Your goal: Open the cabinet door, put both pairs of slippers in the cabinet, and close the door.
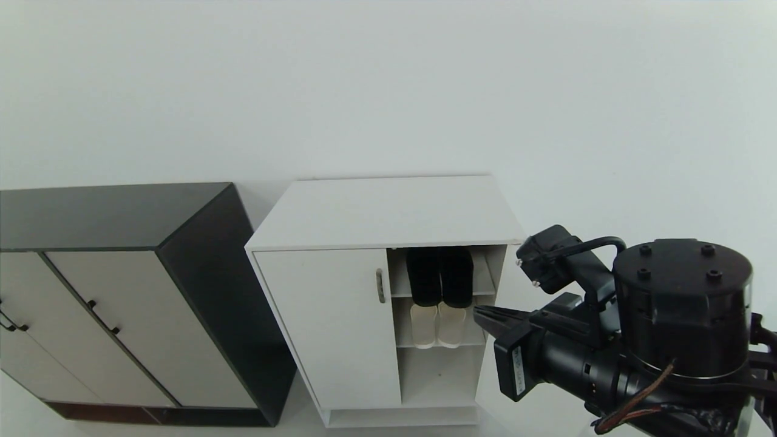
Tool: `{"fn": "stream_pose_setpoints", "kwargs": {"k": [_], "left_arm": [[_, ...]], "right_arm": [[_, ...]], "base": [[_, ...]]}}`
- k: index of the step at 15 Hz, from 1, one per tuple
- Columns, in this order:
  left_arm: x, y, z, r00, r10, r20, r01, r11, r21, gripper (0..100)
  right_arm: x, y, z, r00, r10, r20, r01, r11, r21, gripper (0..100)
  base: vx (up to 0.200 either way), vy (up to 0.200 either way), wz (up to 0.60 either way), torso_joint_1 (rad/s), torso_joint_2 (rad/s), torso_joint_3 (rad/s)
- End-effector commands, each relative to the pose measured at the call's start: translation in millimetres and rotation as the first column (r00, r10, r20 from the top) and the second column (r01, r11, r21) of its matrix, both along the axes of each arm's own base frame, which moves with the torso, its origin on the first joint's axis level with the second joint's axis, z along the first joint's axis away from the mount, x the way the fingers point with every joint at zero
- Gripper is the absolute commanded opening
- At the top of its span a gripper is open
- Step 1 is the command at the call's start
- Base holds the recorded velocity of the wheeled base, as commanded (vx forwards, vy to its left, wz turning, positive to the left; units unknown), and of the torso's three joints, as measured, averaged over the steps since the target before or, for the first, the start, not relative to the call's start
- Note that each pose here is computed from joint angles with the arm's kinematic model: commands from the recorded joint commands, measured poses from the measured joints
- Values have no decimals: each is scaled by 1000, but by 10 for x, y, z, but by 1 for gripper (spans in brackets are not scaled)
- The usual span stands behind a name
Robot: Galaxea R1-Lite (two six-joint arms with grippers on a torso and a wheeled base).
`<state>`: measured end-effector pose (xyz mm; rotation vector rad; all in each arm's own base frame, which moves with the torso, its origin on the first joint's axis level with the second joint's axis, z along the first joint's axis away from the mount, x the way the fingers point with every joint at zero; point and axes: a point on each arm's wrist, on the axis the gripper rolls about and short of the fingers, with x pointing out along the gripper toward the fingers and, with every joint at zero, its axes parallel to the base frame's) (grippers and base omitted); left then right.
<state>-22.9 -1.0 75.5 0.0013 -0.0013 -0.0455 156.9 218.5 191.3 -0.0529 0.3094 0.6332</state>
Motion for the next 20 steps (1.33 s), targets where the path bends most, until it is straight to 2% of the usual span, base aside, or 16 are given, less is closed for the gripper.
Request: {"fn": "stream_pose_setpoints", "kwargs": {"k": [1,2,10,16,20], "left_arm": [[1,0,0,1000,0,-1,0,1000,0,0],[1,0,0,1000,0,-1,0,1000,0,0],[1,0,0,1000,0,-1,0,1000,0,0],[1,0,0,1000,1,-1,-1,1000,0,0],[1,0,0,1000,1,-1,-1,1000,-1,0]], "right_arm": [[0,2,-11,1000,0,-2,0,1000,-4,0],[0,1,-11,1000,-1,-1,1,1000,-5,0],[2,4,-15,1000,-1,-1,1,1000,-7,0],[241,-121,-14,995,-96,2,96,995,-9,0],[517,-231,-40,986,-169,-13,168,986,-7,0]], "base": [[0,0,0,0,0,0],[0,0,0,0,0,0],[0,0,-600,4,2,1],[0,0,0,0,0,0],[-200,0,0,5,5,-2]]}}
